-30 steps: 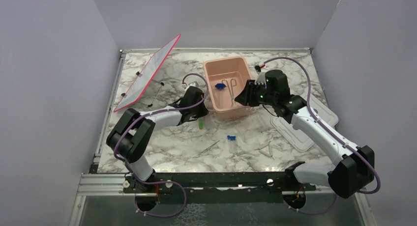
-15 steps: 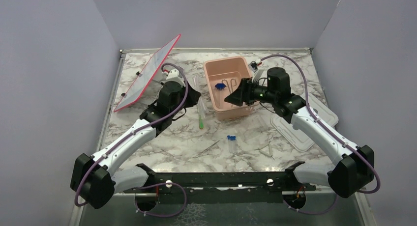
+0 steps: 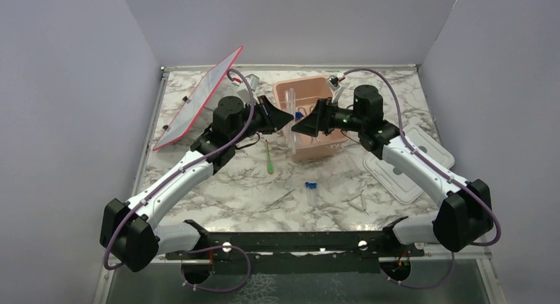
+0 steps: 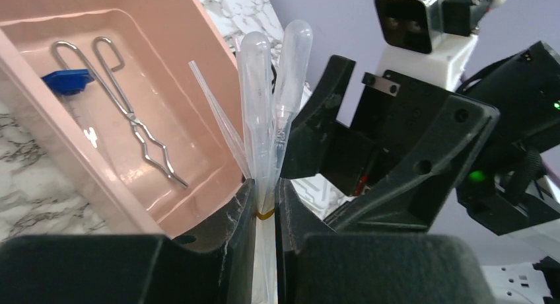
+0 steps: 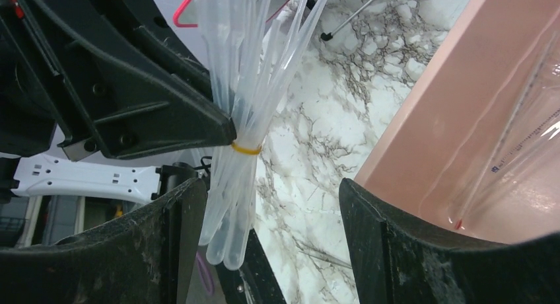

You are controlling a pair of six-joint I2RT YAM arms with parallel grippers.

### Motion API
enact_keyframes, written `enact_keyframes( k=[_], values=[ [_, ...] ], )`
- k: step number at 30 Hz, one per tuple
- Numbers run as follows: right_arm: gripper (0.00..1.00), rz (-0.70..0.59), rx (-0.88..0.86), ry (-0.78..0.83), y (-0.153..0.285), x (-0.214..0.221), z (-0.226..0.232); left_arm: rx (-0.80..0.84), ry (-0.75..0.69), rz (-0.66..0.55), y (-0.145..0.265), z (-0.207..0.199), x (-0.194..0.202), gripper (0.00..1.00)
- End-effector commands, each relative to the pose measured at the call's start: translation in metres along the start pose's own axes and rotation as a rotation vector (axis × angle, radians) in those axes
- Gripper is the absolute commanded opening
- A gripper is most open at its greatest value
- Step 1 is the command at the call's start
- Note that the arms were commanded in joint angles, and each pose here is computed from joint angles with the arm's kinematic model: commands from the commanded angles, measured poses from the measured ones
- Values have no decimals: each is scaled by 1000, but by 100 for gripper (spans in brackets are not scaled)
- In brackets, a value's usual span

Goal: Organize the chemistry lab equipment

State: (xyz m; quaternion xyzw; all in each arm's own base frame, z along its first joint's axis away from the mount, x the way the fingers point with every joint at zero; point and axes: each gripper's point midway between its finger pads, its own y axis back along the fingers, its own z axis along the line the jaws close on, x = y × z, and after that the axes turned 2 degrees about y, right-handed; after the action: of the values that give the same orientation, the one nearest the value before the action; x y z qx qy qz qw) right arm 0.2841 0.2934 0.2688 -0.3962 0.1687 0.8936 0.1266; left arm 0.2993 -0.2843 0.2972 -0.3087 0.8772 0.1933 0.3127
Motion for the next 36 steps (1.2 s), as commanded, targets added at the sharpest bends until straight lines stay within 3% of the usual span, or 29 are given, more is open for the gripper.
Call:
enact_keyframes(
  k=[1, 9, 16, 19, 26, 36],
  values=[
    [78, -35, -85, 4, -8, -17, 18, 117, 60, 1, -5, -26, -7, 16],
    [70, 0, -80, -85, -23, -9, 7, 89, 108, -2, -12, -17, -4, 16],
    [42, 16, -75, -95, -30, -3, 0, 62, 138, 4, -12, -13, -3, 20],
    [32, -4, -90, -87, -28, -6, 4, 56, 137, 9, -12, -13, -2, 29],
    [26, -58, -26, -63, -23, -17, 0, -5, 89, 5, -9, -5, -7, 63],
    [24, -25, 298, 7, -24, -24, -64, -207, -104, -73, 20, 28, -31, 75]
  ],
)
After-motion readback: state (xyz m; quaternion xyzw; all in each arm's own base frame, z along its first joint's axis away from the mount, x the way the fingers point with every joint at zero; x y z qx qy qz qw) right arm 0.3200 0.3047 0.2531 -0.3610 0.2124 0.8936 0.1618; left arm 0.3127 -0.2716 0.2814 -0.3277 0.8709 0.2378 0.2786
